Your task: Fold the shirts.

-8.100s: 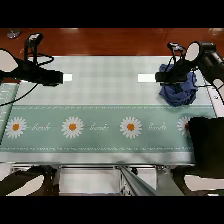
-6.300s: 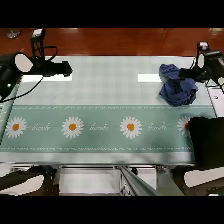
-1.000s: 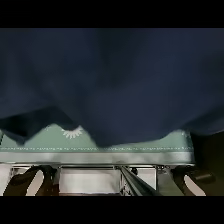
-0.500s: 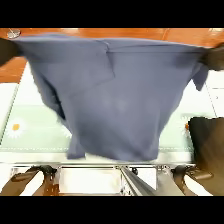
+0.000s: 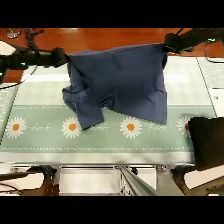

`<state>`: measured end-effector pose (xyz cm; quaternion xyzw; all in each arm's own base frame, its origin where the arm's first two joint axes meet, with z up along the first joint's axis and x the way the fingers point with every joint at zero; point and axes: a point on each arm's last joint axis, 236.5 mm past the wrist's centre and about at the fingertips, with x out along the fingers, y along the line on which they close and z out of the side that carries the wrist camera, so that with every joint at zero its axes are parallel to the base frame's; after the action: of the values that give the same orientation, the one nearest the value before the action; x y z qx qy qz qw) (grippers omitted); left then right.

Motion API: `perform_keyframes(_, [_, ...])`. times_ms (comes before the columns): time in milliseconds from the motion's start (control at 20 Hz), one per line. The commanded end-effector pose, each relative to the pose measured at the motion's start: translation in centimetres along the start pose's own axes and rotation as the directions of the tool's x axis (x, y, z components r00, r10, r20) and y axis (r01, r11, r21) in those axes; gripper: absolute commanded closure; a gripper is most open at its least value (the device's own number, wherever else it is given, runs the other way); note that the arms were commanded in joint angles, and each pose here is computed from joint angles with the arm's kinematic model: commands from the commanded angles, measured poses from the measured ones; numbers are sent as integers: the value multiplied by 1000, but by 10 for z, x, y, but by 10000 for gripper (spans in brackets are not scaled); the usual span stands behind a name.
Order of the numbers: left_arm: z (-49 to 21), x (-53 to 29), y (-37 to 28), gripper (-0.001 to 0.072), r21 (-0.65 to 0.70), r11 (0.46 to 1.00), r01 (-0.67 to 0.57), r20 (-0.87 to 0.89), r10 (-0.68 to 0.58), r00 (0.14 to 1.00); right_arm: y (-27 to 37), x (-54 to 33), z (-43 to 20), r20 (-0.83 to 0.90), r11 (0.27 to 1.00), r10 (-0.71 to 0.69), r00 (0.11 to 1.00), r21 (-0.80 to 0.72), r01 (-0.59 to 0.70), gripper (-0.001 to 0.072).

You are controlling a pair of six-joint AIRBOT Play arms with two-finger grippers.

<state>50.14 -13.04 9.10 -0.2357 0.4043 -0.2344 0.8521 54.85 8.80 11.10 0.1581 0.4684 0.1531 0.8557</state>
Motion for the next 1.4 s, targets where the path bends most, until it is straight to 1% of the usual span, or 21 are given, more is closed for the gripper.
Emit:
perform_keyframes(0, [-5, 39, 26, 343, -133, 991, 22, 5, -22, 1000, -8, 48, 14, 42, 959, 158, 987, 231, -163, 419])
perform_keyframes(50, [-10, 37, 32, 0, -135, 991, 16, -19, -18, 1000, -16, 47, 10, 24, 945, 190, 982, 268, -189, 100])
perform_keyframes(150, [-24, 17, 57, 2, -105, 994, -33, -110, 21, 994, -45, 24, -8, -57, 947, 204, 977, 265, -182, 91])
perform_keyframes(200, [-36, -1, 80, 2, -117, 990, -82, -183, 60, 981, -65, 8, -25, -123, 953, 198, 972, 256, -161, 91])
perform_keyframes(250, [-51, -19, 104, 2, -157, 977, -144, -254, 101, 962, -88, -11, -54, -237, 961, 176, 955, 250, -115, 91])
perform_keyframes(300, [-72, -39, 128, 3, -203, 957, -205, -330, 130, 935, -116, -31, -89, -379, 971, 113, 918, 236, -23, 91])
perform_keyframes(350, [-94, -53, 144, 3, -259, 936, -238, -392, 124, 912, -150, -53, -124, -507, 966, 13, 862, 228, 119, 93])
perform_keyframes(400, [-115, -61, 153, 3, -315, 916, -249, -434, 95, 896, -173, -68, -143, -551, 946, -51, 833, 240, 217, 97])
perform_keyframes(450, [-136, -63, 157, 3, -375, 893, -249, -460, 54, 886, -181, -72, -149, -526, 934, -67, 848, 266, 239, 101])
perform_keyframes(550, [-167, -48, 148, 3, -477, 860, -181, -439, -55, 897, -177, -60, -153, -393, 914, -41, 919, 356, 193, 101])
perform_keyframes(600, [-178, -38, 147, 3, -518, 839, -166, -416, -78, 906, -173, -52, -163, -349, 903, -30, 937, 393, 176, 101])
perform_keyframes(700, [-184, -22, 150, 3, -584, 802, -126, -331, -93, 939, -162, -33, -198, -313, 873, 5, 950, 464, 149, 101])
perform_keyframes(800, [-175, -11, 146, 3, -614, 787, -62, -243, -114, 963, -148, -21, -231, -305, 870, 60, 950, 483, 100, 101])
perform_keyframes(850, [-173, -6, 144, 3, -611, 789, -57, -231, -109, 967, -143, -18, -245, -306, 866, 76, 949, 493, 89, 101])
perform_keyframes(950, [-166, 7, 137, 4, -579, 814, -44, -205, -93, 974, -131, -13, -269, -321, 854, 120, 939, 516, 67, 101])
perform_keyframes(1100, [-159, 29, 126, 6, -556, 830, -51, -179, -59, 982, -120, -7, -310, -406, 847, 158, 900, 524, 88, 101])
perform_keyframes(1150, [-160, 34, 120, 29, -546, 836, -48, -186, -65, 980, -117, -5, -319, -424, 847, 164, 891, 524, 93, 101])
perform_keyframes(1200, [-159, 36, 115, 256, -537, 843, -38, -192, -79, 978, -113, -4, -323, -436, 849, 171, 883, 520, 93, 101])
perform_keyframes(1250, [-156, 36, 111, 703, -529, 848, -27, -193, -89, 977, -110, -3, -325, -444, 854, 174, 879, 512, 90, 101])
perform_keyframes(1350, [-146, 33, 103, 689, -509, 861, 3, -189, -115, 975, -107, -2, -326, -453, 858, 175, 874, 506, 90, 101])
